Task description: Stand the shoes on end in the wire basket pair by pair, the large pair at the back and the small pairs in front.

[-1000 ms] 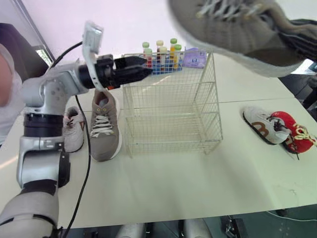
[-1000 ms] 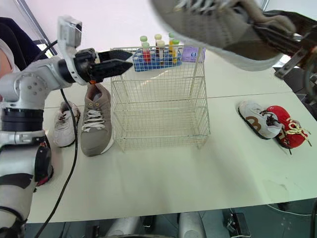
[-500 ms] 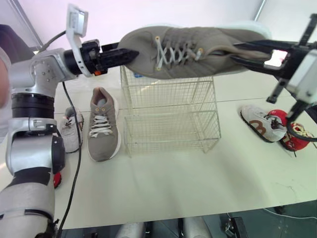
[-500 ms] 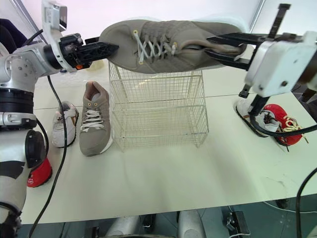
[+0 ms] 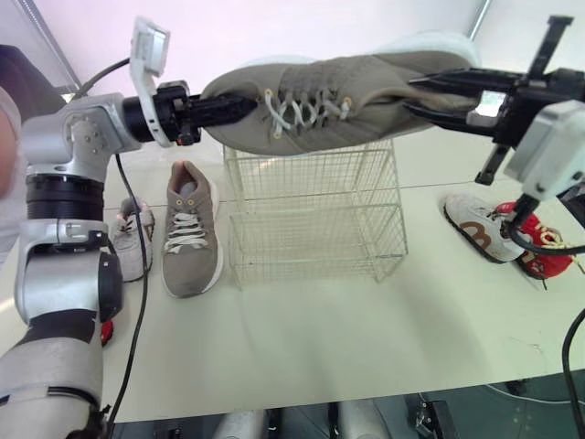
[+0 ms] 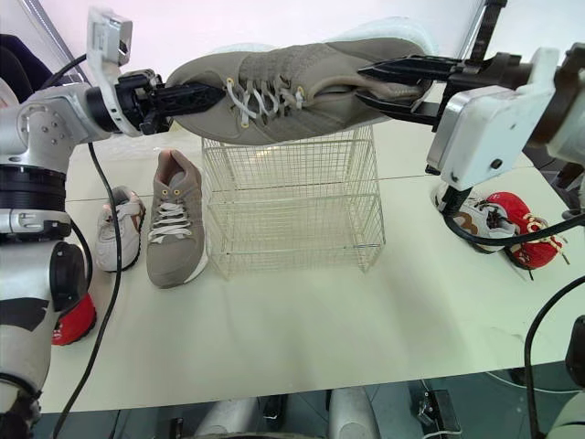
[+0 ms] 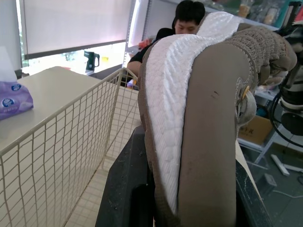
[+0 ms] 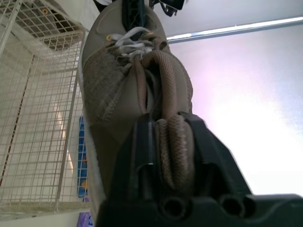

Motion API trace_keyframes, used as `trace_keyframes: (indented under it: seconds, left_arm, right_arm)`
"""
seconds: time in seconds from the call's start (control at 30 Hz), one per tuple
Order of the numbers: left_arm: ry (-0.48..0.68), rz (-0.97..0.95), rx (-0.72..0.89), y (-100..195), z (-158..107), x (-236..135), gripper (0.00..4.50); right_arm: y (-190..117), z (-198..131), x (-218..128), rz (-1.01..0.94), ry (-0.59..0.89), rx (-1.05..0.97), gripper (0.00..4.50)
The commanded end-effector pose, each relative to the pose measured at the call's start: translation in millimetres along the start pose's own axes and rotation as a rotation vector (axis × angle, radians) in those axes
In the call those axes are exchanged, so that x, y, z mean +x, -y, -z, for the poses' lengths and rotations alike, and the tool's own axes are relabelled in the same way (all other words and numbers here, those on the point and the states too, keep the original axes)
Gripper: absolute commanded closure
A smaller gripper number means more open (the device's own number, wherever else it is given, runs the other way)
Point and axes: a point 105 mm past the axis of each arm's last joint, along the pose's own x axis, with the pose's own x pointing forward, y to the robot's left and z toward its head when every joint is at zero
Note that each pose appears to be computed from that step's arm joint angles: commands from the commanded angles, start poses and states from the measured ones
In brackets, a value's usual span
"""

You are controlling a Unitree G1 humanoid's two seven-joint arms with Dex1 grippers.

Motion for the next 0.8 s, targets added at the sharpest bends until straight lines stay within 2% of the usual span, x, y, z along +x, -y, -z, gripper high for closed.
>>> trace_keyframes:
  seconds: [0.03, 0.1, 0.13, 0.23, 0.33, 0.43, 0.63, 0.8]
  left_arm:
    - [0.044, 0.061, 0.057, 12.7, -15.7, 6.9, 4.00]
    - [0.091, 0.039, 0.030, 10.3, -19.0, 7.3, 4.00]
    - [0.118, 0.039, 0.007, 10.5, -20.4, 6.8, 4.00]
    - [0.171, 0.034, -0.041, 12.4, -21.0, 4.4, 4.00]
    - [0.225, 0.017, -0.070, 14.9, -20.7, 1.2, 4.00]
    - [0.282, 0.021, -0.102, 18.6, -22.2, 2.2, 4.00]
    - [0.384, 0.052, -0.148, 29.2, -25.3, 17.7, 4.00]
    - [0.428, 0.094, -0.176, 40.1, -27.5, 31.5, 4.00]
  right_arm:
    - [17.9, -3.0, -10.2, 0.063, -0.002, 0.147, 1.37]
    - [22.2, -2.0, -19.6, 0.078, -0.001, 0.332, 0.22]
    - [24.6, 0.4, -26.3, 0.094, -0.004, 0.457, 0.03]
    - [28.7, 6.2, -45.6, 0.158, -0.009, 0.724, 0.03]
    - [25.6, 13.8, -69.7, 0.271, 0.046, 1.082, 0.03]
    - [11.5, 16.6, -79.6, 0.341, 0.116, 1.293, 0.03]
    - [-29.1, 13.4, -55.1, 0.366, 0.250, 1.549, 0.03]
    - [-17.7, 17.2, -11.5, 0.413, 0.412, 1.593, 0.03]
